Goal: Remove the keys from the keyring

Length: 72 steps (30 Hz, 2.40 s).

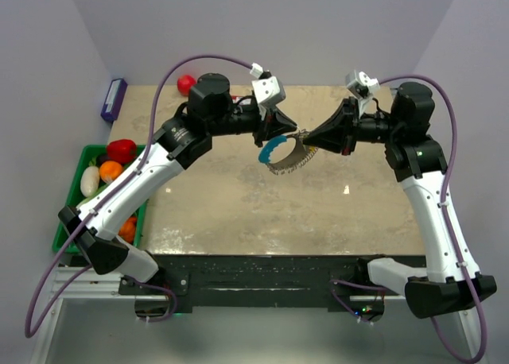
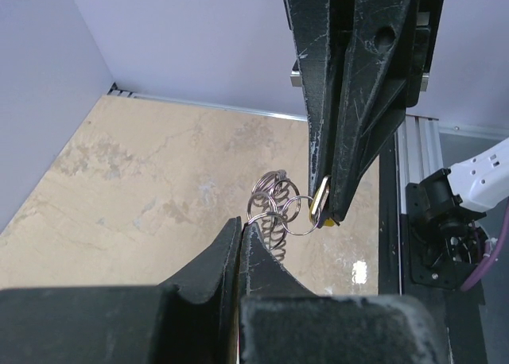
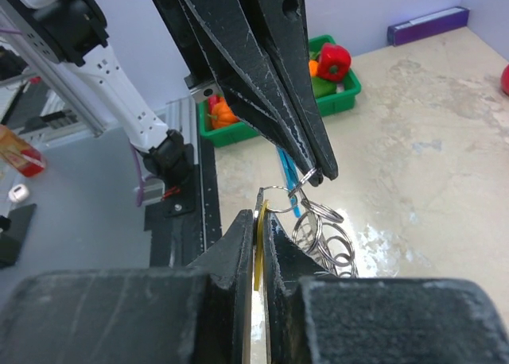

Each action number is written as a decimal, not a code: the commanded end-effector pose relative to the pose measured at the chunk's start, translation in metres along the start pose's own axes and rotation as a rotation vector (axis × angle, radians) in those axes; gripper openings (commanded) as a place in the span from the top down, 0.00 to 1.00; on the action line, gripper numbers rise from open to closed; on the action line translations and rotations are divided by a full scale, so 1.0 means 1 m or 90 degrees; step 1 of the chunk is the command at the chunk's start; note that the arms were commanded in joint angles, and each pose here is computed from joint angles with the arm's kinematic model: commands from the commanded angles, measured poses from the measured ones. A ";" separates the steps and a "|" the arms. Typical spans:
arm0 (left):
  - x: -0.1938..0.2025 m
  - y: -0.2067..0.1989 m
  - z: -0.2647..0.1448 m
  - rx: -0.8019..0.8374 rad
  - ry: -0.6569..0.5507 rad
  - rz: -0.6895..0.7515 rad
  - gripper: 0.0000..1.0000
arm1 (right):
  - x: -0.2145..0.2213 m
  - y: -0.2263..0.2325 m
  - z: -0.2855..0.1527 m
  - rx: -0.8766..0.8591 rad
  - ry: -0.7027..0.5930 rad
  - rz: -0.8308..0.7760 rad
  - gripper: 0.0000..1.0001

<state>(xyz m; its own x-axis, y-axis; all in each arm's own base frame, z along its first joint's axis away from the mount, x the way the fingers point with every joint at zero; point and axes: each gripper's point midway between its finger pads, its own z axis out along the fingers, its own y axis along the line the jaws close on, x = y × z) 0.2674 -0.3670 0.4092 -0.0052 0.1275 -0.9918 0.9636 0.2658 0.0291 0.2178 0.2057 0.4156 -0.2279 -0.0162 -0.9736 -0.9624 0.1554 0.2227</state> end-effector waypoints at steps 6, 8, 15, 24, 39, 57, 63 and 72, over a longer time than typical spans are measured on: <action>0.010 0.041 -0.007 -0.089 0.028 0.050 1.00 | -0.029 0.072 -0.013 -0.165 -0.001 -0.023 1.00; 0.010 0.040 -0.007 -0.084 0.028 0.050 1.00 | -0.027 0.072 -0.013 -0.171 0.003 -0.005 1.00; -0.001 0.040 -0.011 -0.099 0.016 0.034 1.00 | -0.020 0.063 -0.010 -0.158 0.000 -0.001 1.00; -0.002 0.040 -0.009 -0.095 0.014 0.022 1.00 | -0.004 0.061 -0.010 -0.154 0.005 0.001 1.00; -0.008 0.045 -0.008 -0.117 0.006 -0.006 1.00 | 0.039 0.033 0.002 -0.001 0.068 -0.076 1.00; -0.011 0.044 0.000 -0.112 -0.006 -0.072 1.00 | 0.061 -0.018 0.025 0.129 0.102 -0.068 1.00; -0.014 0.043 0.000 -0.109 -0.009 -0.075 1.00 | 0.072 -0.025 0.040 0.125 0.131 -0.056 1.00; -0.015 0.044 -0.001 -0.112 -0.009 -0.073 1.00 | 0.073 -0.036 0.049 0.146 0.137 -0.058 1.00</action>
<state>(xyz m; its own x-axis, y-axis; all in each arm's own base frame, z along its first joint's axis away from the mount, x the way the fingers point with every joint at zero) 0.2902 -0.3593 0.3579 -0.2632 0.2231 -0.9386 0.9037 0.3975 -0.1590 0.2574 0.2404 0.3263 -0.1722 -0.2526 -0.9521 -0.9161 0.3964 0.0605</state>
